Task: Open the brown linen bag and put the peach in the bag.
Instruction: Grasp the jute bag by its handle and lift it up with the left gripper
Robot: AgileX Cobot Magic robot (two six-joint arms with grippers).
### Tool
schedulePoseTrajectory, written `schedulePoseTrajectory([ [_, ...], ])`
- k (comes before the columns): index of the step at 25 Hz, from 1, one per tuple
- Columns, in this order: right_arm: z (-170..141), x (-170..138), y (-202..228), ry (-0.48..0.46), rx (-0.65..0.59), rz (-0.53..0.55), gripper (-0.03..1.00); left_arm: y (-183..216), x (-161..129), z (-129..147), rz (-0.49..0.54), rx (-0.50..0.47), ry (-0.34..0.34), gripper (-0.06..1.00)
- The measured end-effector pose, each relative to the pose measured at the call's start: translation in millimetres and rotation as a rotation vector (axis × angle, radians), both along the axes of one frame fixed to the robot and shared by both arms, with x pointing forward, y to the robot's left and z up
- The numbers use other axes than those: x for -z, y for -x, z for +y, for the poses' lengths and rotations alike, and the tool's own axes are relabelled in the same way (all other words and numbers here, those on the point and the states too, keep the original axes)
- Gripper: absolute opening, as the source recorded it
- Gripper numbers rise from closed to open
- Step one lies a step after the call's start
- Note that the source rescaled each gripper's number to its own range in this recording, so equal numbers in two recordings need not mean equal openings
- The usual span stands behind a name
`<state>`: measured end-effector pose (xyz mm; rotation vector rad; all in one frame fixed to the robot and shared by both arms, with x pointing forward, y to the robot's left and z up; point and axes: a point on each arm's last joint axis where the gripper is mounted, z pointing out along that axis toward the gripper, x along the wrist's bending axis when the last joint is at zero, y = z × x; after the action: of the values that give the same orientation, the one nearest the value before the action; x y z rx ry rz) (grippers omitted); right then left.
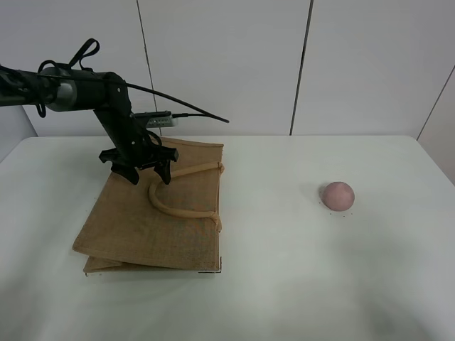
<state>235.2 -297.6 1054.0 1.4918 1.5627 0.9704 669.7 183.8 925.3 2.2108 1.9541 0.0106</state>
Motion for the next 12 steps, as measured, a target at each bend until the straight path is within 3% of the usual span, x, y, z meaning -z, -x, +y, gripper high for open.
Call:
schedulePoseTrajectory([
  [5,0.0,0.0,0.0,0.0,0.0,0.0,1.0,-0.4,3.0,-0.5,0.005,-0.004,0.003,1.0],
  [12,0.0,0.0,0.0,0.0,0.0,0.0,1.0,-1.6,41.0,-0.8,0.08,-0.005,-0.014,1.0],
])
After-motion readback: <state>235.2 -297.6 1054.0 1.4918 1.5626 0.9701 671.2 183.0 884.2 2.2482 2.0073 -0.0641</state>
